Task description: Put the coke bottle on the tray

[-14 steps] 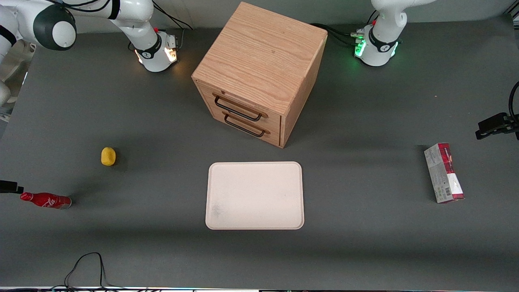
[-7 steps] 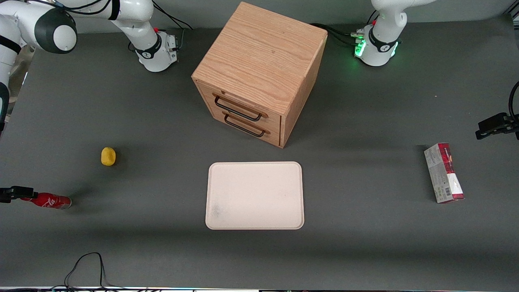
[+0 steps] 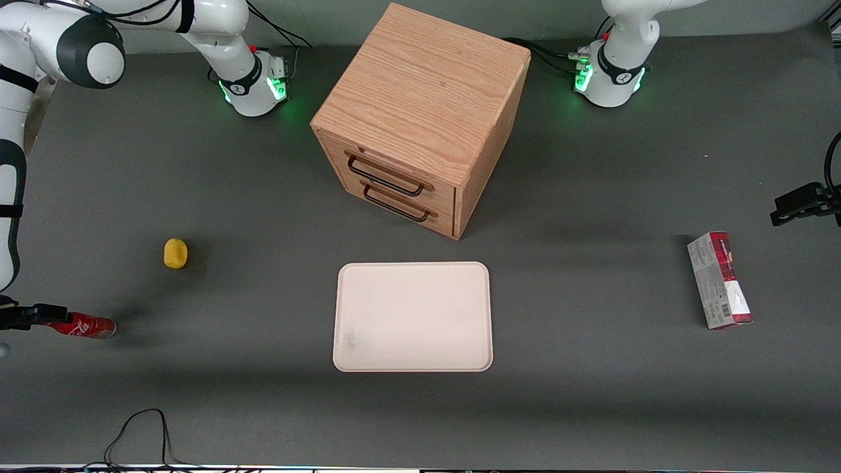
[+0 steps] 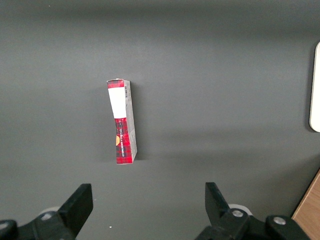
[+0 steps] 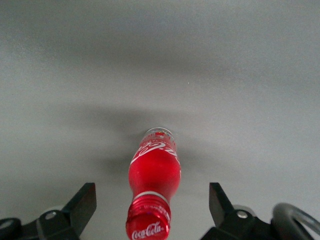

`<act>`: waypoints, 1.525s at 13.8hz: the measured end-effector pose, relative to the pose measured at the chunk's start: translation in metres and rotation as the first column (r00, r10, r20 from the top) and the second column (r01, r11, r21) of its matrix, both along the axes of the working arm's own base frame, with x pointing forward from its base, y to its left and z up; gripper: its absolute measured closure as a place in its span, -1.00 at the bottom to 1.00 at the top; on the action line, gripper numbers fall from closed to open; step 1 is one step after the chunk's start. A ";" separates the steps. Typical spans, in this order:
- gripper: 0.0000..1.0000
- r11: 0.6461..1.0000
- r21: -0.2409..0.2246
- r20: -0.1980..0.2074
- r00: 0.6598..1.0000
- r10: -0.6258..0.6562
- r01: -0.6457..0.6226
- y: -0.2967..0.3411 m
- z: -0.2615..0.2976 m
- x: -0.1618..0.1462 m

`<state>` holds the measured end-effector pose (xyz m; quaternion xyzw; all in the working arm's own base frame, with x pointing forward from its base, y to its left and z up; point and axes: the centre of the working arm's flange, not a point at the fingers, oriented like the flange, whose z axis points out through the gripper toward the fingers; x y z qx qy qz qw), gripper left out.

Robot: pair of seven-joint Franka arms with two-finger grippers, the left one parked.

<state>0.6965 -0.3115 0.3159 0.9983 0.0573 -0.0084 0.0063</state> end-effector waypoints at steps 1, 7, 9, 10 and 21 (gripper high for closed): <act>-0.82 1.000 0.000 0.000 1.000 0.001 -0.001 0.000 0.000 0.000; 0.35 1.000 0.000 -0.001 1.000 0.025 -0.025 0.000 0.001 0.000; 0.35 1.000 0.000 -0.003 1.000 0.030 -0.030 0.000 0.002 0.000; 0.35 0.999 0.002 -0.008 0.999 0.033 -0.033 0.000 0.003 -0.001; 0.35 0.993 -0.053 0.023 0.994 0.103 -0.102 0.018 0.253 -0.060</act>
